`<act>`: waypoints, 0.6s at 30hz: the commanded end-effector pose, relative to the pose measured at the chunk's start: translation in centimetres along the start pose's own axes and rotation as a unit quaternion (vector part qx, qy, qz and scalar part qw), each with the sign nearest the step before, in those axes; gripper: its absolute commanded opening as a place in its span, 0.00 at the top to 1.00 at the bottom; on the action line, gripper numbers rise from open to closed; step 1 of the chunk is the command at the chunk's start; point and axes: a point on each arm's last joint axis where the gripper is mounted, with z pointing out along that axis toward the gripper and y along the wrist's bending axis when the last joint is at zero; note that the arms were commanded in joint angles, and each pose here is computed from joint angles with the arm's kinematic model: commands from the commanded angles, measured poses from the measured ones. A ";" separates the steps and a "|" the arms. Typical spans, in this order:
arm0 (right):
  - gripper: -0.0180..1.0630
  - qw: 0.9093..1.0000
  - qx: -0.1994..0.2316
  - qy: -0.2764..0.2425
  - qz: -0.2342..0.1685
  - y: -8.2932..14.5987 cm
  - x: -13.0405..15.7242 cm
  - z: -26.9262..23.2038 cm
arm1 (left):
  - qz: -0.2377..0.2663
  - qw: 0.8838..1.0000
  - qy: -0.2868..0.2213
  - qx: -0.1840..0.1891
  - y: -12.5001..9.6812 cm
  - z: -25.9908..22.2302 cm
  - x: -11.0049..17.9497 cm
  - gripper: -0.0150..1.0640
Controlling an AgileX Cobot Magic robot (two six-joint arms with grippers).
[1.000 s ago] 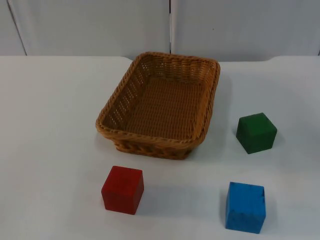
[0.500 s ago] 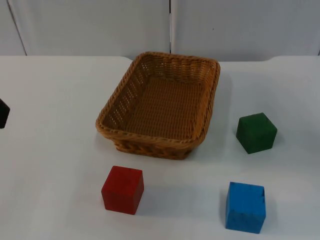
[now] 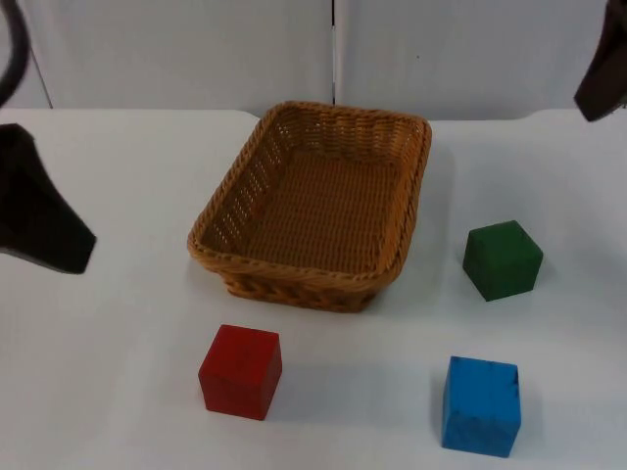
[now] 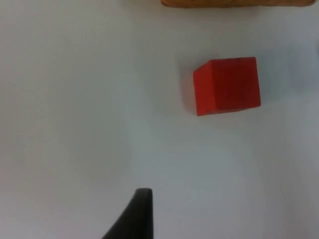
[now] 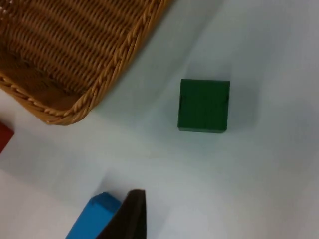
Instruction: Pick up one cube with each hand and place exactly two cubes into the same basket, leaving the remaining cube outside.
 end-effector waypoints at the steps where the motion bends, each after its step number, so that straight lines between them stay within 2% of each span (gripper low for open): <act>1: 0.01 1.000 0.000 0.005 -0.004 0.1 -0.7 0.8 | 0.013 1.000 0.009 0.010 -0.7 1.0 -1.1 0.01; 8: 0.01 1.000 0.000 0.018 0.003 -0.2 -1.6 2.9 | 0.042 0.998 0.042 0.013 -2.0 3.8 -2.6 0.01; 12: 0.01 0.999 -0.001 0.038 0.007 -0.4 -1.8 4.8 | 0.059 0.995 0.085 0.000 -3.0 6.4 -3.5 0.01; 18: 0.01 0.998 0.000 0.055 0.014 -0.7 -1.7 7.4 | 0.074 0.992 0.105 -0.012 -4.2 9.5 -4.2 0.01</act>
